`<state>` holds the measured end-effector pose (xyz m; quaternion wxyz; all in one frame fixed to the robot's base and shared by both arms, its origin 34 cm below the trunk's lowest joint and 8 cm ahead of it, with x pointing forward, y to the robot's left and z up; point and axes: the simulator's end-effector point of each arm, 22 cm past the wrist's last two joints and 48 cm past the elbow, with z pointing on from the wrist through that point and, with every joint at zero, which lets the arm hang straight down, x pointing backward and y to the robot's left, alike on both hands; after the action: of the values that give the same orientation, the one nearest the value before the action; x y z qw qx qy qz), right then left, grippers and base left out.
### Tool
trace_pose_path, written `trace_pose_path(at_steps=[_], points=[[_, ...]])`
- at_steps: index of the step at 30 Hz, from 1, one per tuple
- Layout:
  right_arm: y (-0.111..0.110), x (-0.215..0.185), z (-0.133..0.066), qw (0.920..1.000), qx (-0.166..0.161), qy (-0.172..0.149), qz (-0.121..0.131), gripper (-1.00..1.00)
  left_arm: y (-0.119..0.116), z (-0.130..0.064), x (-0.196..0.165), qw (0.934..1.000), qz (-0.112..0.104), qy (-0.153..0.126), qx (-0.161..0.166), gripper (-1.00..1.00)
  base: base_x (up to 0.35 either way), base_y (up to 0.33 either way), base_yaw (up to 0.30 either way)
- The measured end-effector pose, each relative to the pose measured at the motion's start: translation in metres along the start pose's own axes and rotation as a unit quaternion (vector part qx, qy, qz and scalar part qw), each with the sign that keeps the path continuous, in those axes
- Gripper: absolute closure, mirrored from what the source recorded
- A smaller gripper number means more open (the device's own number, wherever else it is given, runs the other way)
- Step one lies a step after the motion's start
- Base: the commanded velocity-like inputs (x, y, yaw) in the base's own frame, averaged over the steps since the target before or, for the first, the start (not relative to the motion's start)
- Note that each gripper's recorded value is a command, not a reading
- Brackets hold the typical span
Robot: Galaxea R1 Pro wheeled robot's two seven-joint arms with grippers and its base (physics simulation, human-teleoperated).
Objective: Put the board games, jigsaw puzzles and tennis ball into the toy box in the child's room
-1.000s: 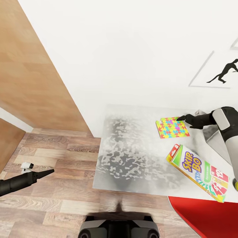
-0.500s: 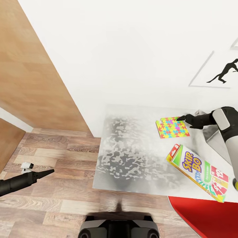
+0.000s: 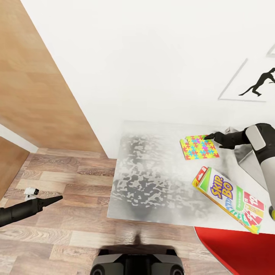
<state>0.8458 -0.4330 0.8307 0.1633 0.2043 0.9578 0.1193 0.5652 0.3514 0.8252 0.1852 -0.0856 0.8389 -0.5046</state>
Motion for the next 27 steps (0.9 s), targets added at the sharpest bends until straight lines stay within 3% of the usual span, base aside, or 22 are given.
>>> trace_pose_path(at_steps=[27], points=[[-0.0024,0.0028,0.0049,1.0000,0.002,0.004,0.001,-1.00,0.0030,0.0014,0.0024,1.0000,-0.004,0.002,-0.001,-1.00,0.000,0.000,0.000]])
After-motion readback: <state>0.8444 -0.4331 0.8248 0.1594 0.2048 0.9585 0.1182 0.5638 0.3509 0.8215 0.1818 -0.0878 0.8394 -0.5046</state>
